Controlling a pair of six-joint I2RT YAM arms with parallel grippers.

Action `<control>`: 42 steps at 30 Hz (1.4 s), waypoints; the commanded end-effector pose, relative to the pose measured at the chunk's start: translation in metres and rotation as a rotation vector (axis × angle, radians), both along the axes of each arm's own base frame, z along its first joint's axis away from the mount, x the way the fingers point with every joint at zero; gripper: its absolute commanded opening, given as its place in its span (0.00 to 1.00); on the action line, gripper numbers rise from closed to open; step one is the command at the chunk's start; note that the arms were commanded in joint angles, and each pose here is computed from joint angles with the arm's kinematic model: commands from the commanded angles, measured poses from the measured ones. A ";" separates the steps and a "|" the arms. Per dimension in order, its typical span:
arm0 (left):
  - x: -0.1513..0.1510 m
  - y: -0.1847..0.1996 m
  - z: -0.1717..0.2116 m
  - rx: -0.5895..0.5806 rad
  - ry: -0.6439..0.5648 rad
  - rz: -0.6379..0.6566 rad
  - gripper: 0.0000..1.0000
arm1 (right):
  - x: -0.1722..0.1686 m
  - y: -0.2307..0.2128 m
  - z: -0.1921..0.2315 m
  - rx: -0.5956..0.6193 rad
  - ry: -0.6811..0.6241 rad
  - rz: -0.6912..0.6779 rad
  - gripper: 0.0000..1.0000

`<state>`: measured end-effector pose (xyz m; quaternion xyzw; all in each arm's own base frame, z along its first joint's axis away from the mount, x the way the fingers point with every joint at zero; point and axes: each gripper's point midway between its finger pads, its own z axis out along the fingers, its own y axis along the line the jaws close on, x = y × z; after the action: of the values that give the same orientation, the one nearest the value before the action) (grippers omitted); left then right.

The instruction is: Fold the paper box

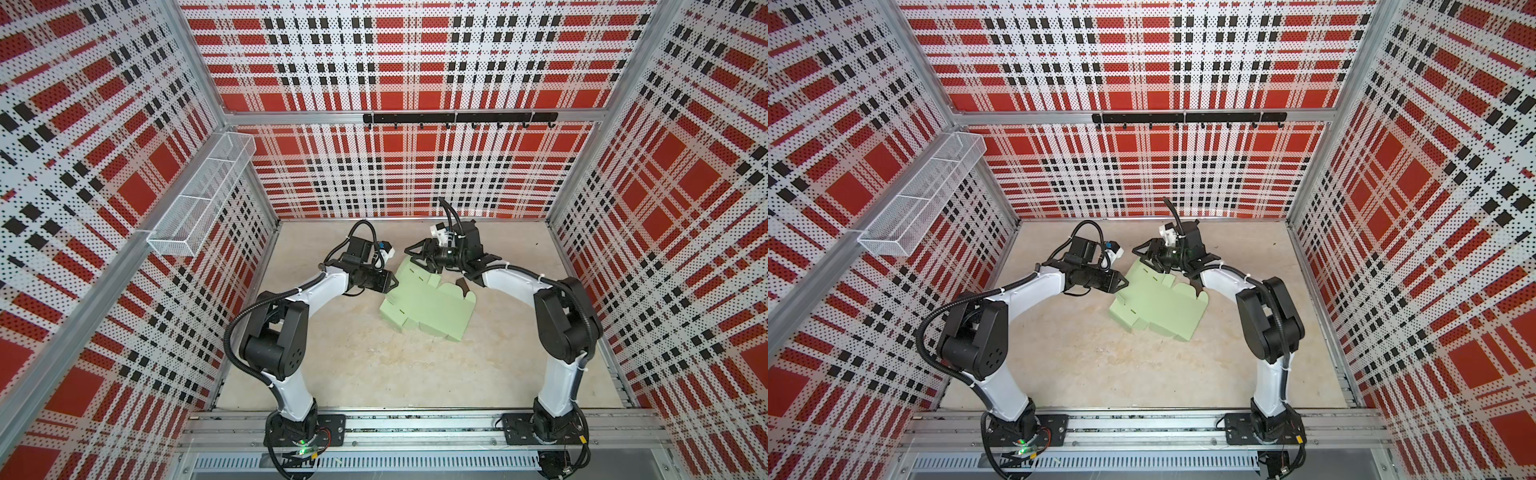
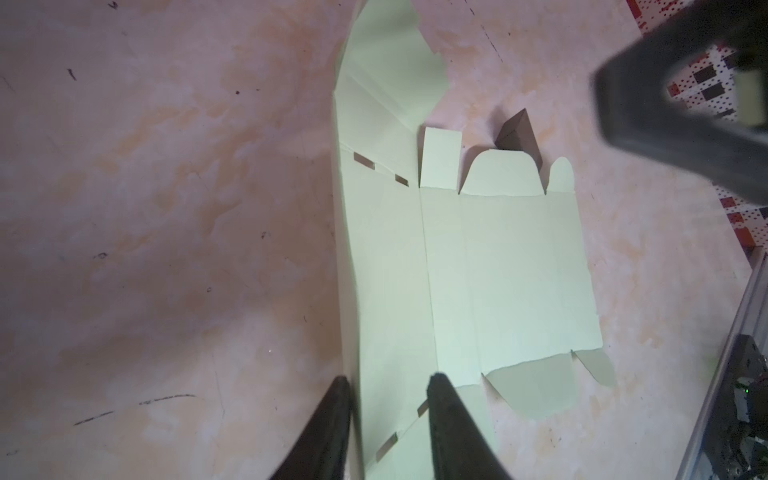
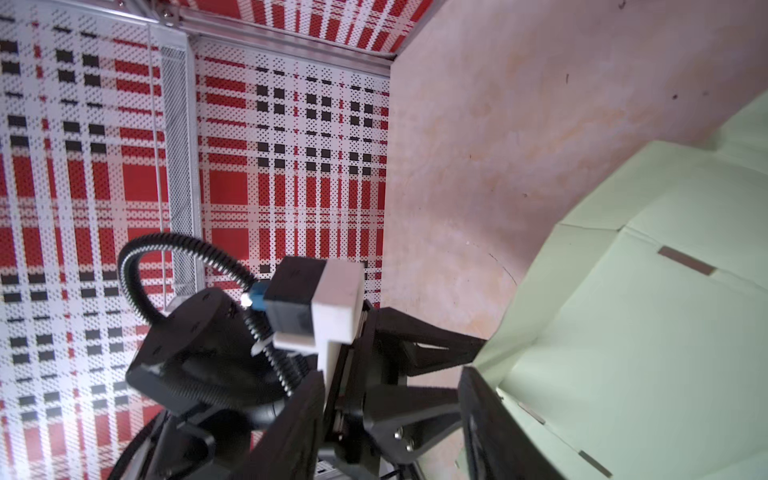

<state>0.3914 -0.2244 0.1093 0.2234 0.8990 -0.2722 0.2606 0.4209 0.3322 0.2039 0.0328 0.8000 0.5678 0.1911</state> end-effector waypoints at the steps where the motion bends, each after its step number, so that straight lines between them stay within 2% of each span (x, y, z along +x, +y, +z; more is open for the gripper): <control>1: 0.004 0.004 0.006 0.005 -0.038 0.012 0.32 | -0.008 -0.009 0.021 -0.041 -0.273 0.015 0.51; 7: 0.004 0.005 -0.004 0.028 -0.029 0.010 0.24 | -0.050 -0.020 -0.016 -0.335 -0.492 0.126 0.49; 12: 0.006 0.005 -0.015 0.051 -0.014 0.006 0.21 | -0.074 -0.028 -0.053 -0.531 -0.576 0.203 0.48; 16: 0.008 0.006 -0.017 0.069 -0.016 0.010 0.11 | -0.099 -0.017 -0.071 -0.659 -0.726 0.309 0.49; 21: 0.008 0.007 -0.014 0.075 -0.027 0.014 0.00 | -0.120 -0.002 -0.099 -0.780 -0.799 0.417 0.53; 26: 0.009 0.012 -0.009 0.085 -0.046 0.012 0.00 | -0.131 0.006 -0.122 -0.887 -0.844 0.481 0.57; 31: 0.012 0.019 -0.005 0.085 -0.049 0.018 0.00 | -0.145 0.018 -0.137 -0.945 -0.893 0.560 0.60; 42: 0.010 0.016 0.001 0.064 -0.043 -0.003 0.00 | -0.145 0.018 -0.162 -1.044 -0.882 0.574 0.65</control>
<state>0.3965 -0.2067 0.0910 0.2332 0.9096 -0.2325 0.2535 0.2685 0.3420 0.0396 -0.4939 0.8031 0.1181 0.3116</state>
